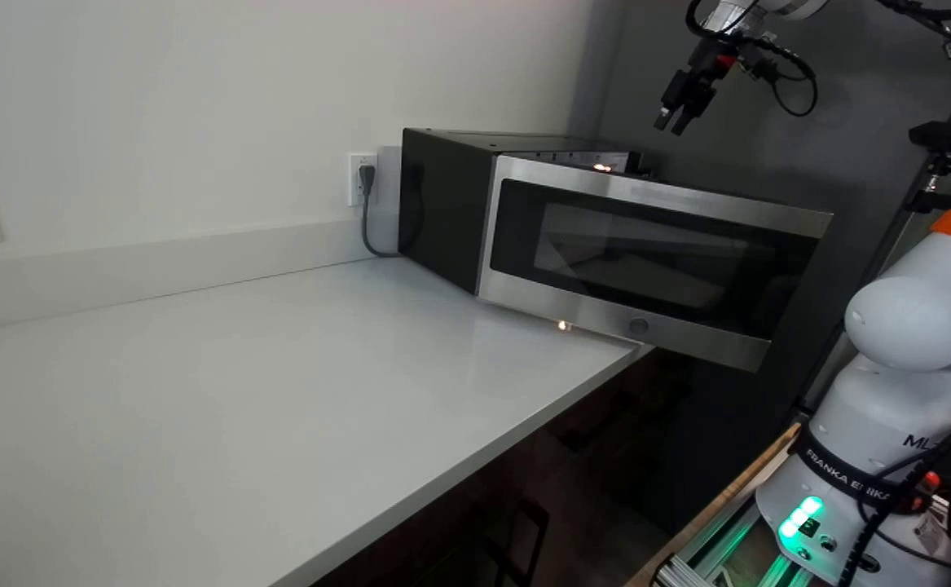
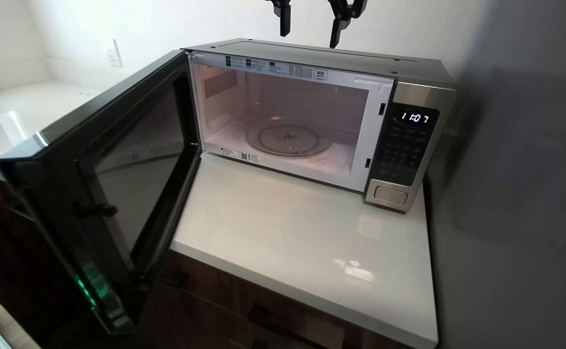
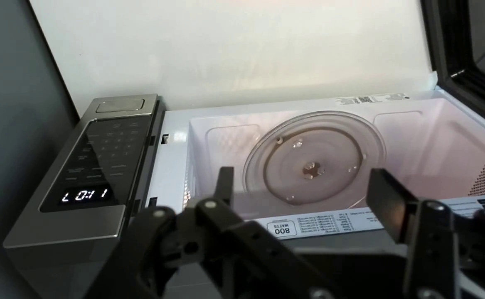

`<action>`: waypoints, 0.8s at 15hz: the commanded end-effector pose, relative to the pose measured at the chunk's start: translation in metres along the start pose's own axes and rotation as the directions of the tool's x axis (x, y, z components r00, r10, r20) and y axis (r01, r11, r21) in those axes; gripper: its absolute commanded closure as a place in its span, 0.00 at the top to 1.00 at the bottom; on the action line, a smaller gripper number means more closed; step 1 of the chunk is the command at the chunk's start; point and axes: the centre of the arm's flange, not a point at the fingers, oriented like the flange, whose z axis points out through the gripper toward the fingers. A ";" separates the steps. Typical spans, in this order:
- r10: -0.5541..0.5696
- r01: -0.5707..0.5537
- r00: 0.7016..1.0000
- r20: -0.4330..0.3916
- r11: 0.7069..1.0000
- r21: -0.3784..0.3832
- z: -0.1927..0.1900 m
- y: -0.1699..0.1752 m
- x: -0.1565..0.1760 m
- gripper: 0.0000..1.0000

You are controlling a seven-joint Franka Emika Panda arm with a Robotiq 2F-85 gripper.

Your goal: Open the microwave door by pushing the bottom right button on the microwave

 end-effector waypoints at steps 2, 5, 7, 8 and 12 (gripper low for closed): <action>0.059 -0.059 0.998 -0.018 0.998 -0.017 0.001 -0.019 -0.018 1.00; 0.067 -0.068 0.997 -0.028 0.997 -0.031 -0.002 -0.026 -0.022 1.00; 0.069 -0.069 0.997 -0.026 0.997 -0.039 -0.002 -0.030 -0.024 1.00; 0.069 -0.069 0.998 -0.011 0.996 -0.049 -0.003 -0.033 -0.027 1.00; 0.055 -0.055 0.998 -0.004 0.998 -0.026 -0.006 -0.026 -0.016 1.00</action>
